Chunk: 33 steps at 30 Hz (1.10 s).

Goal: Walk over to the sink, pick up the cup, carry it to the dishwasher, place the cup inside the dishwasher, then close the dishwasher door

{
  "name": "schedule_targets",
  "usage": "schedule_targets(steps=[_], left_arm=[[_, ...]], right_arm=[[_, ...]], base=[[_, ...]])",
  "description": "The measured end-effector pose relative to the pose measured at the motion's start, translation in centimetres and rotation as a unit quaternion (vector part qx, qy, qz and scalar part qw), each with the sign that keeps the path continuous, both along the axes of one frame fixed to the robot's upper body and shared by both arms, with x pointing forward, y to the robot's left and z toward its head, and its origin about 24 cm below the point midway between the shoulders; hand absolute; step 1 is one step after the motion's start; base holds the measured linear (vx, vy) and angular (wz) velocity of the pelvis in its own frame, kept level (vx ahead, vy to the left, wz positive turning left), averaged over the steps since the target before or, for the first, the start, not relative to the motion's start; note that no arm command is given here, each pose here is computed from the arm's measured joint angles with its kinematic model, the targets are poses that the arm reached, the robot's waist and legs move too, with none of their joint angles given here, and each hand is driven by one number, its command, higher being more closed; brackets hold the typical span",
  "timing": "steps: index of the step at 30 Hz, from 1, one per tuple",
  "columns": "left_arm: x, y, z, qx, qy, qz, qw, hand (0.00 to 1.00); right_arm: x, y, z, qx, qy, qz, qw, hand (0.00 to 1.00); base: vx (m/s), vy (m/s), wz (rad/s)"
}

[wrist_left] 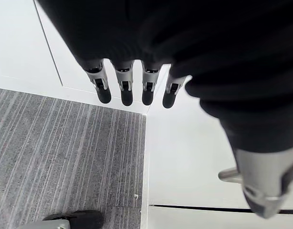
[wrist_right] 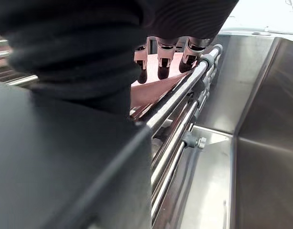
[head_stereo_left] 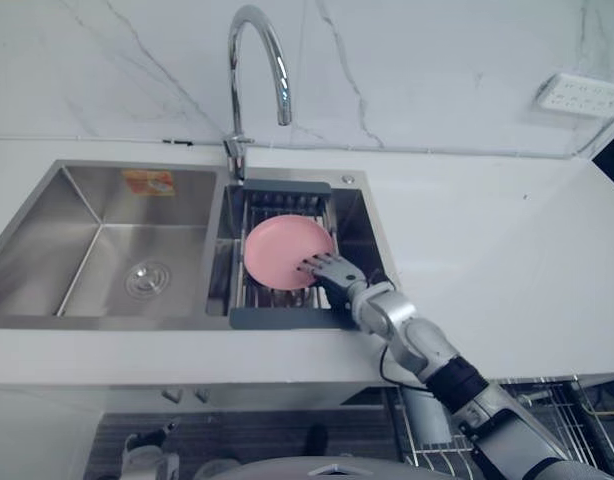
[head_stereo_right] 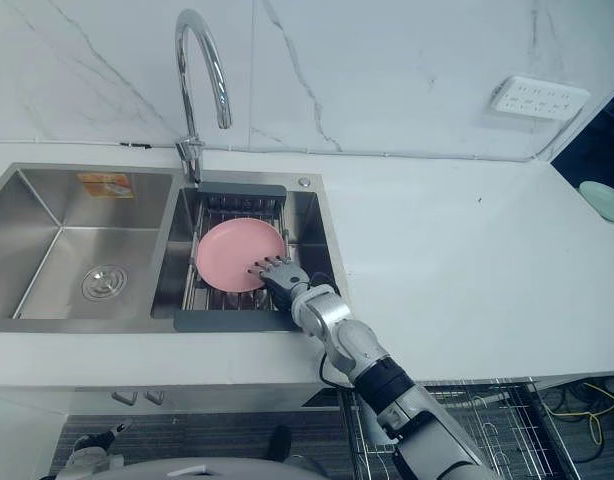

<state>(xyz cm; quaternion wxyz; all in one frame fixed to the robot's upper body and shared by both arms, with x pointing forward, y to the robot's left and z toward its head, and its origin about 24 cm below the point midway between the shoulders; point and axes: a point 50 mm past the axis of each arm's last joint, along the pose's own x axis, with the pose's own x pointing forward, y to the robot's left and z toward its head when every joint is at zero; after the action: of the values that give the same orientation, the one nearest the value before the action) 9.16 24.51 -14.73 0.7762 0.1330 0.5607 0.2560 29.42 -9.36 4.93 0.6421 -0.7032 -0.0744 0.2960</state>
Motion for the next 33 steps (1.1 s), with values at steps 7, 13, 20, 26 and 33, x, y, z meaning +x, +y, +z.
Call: schedule_targets(steps=[7,13,20,26,33], left_arm=[[0.1,0.0,0.0,0.001,-0.008,-0.001,1.0,0.0],[-0.1,0.1,0.0,0.003,-0.015,-0.002,1.0,0.0],[0.0,0.3,0.2,0.01,-0.034,-0.001,0.999,0.0],[-0.2,0.4,0.2,0.016,-0.039,-0.008,0.999,0.0],[-0.6,0.5,0.2,0.02,-0.042,-0.011,0.999,0.0]], right_arm=[[1.5,-0.2,0.2,-0.007,-0.059,-0.002,0.998,1.0],[2.2,-0.3,0.3,0.002,-0.117,-0.005,0.993,1.0],[2.5,-0.3,0.2,0.024,-0.158,-0.004,0.987,1.0],[2.5,-0.3,0.5,0.039,-0.18,0.002,0.983,1.0],[2.3,0.0,1.0,0.066,-0.211,0.015,0.975,1.0]], base=[[0.0,0.037,0.07],[0.01,0.03,0.04],[0.03,0.039,0.03],[0.02,0.032,0.0],[0.0,0.028,-0.02]])
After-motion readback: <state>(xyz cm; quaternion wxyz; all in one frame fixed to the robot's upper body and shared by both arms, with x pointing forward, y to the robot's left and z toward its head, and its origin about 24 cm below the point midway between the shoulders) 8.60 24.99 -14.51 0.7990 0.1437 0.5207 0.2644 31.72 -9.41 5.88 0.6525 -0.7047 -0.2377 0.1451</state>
